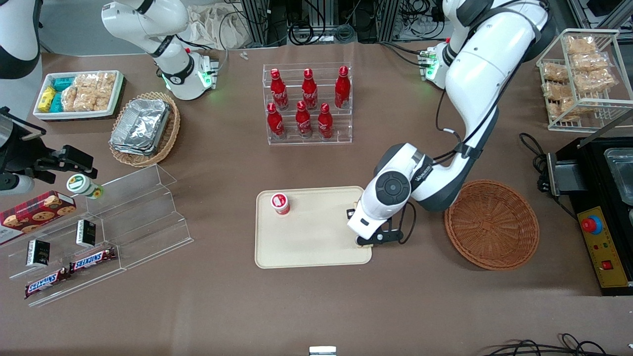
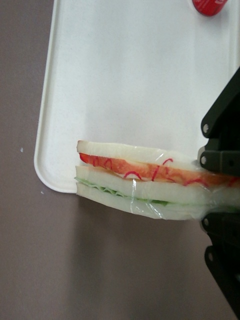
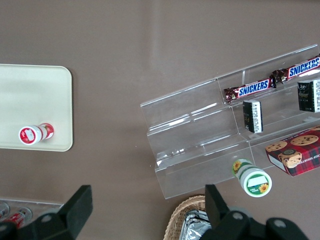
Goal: Place sandwich from basket to tray
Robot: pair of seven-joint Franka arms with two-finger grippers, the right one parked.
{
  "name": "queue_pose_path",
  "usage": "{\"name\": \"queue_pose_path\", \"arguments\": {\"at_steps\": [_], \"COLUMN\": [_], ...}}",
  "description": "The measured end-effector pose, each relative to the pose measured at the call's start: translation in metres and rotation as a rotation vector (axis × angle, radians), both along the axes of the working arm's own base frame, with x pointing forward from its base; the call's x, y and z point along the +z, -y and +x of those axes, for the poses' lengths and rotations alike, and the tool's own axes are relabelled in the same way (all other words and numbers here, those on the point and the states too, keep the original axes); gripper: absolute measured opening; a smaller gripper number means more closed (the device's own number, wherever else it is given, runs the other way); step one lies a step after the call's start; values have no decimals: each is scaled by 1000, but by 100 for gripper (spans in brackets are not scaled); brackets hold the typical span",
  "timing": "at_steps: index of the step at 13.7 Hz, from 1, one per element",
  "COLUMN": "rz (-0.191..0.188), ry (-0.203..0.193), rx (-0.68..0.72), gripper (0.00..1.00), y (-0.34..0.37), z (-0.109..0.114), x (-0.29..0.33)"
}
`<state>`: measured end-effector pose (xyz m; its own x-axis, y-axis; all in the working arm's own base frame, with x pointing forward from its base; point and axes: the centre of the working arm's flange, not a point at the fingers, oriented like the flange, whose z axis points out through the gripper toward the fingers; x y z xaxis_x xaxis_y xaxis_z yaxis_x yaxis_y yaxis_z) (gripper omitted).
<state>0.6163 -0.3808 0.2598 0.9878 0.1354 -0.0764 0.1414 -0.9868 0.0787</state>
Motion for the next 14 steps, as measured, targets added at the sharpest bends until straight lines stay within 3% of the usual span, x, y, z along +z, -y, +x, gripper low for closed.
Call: {"name": "queue_pose_path", "arguments": {"at_steps": [5,9,11,14], "rz": [-13,-24,-15,0], "ry": [2,14,16,22], "rx": [-29,-25,-24,-23], "gripper": [18,18,32,63], "y": [38,39,35,23], "z": [-23,-21,-19,-11], "x": [-13,-24,-28,-31]}}
